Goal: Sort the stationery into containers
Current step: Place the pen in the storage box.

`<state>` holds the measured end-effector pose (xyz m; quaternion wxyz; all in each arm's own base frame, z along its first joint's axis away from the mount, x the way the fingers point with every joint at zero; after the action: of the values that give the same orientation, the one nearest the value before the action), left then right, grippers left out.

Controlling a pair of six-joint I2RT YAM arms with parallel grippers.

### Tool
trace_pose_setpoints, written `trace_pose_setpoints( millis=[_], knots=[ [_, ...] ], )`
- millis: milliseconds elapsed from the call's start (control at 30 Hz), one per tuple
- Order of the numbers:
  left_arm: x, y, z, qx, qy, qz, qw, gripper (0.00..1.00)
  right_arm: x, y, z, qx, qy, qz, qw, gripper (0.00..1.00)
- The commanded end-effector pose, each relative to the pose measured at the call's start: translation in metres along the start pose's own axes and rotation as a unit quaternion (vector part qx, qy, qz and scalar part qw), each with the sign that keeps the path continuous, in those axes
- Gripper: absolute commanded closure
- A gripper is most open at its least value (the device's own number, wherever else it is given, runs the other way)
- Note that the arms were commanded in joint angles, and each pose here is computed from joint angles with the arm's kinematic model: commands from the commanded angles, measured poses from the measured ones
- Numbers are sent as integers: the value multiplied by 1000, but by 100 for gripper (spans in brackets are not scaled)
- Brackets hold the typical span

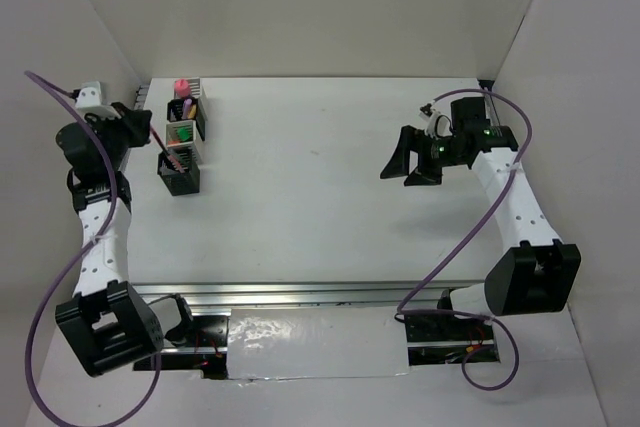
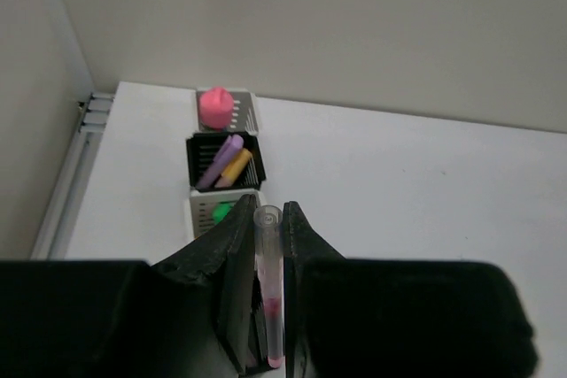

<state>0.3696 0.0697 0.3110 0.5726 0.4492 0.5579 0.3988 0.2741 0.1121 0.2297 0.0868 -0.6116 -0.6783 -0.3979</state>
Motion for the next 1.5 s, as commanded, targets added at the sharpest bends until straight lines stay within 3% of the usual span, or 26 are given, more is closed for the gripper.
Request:
trace_pose_setpoints(
  millis=[0, 500, 1233, 1367, 1467],
  knots=[
    [4, 45, 5, -80, -39, 24, 996, 100, 2, 9, 2, -17, -6, -23, 1000, 11],
    [42, -6, 35, -30, -46, 34, 998, 100, 2, 6, 9, -3, -7, -23, 1000, 12],
    [55, -64, 53, 15, -43, 47, 998, 100, -2, 6, 19, 14, -7, -16, 1000, 13],
    [56, -72, 53, 27, -43, 45, 998, 98, -3, 7, 20, 17, -7, -14, 1000, 13],
    [55, -77, 51, 27, -45, 49, 997, 91, -5, 7, 21, 18, -11, -14, 1000, 13]
  ],
)
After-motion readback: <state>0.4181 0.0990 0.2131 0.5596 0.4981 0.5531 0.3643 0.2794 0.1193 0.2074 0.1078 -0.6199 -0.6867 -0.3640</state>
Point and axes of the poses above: each gripper's point midway between its finger pads, its own z axis out along the fingers, its own x axis along the line the jaws close on, y = z × x, the point moved 2 cm from there along -z, back along the fingers, and after that the axes turned 4 degrees about -z, right-handed, at the moved point
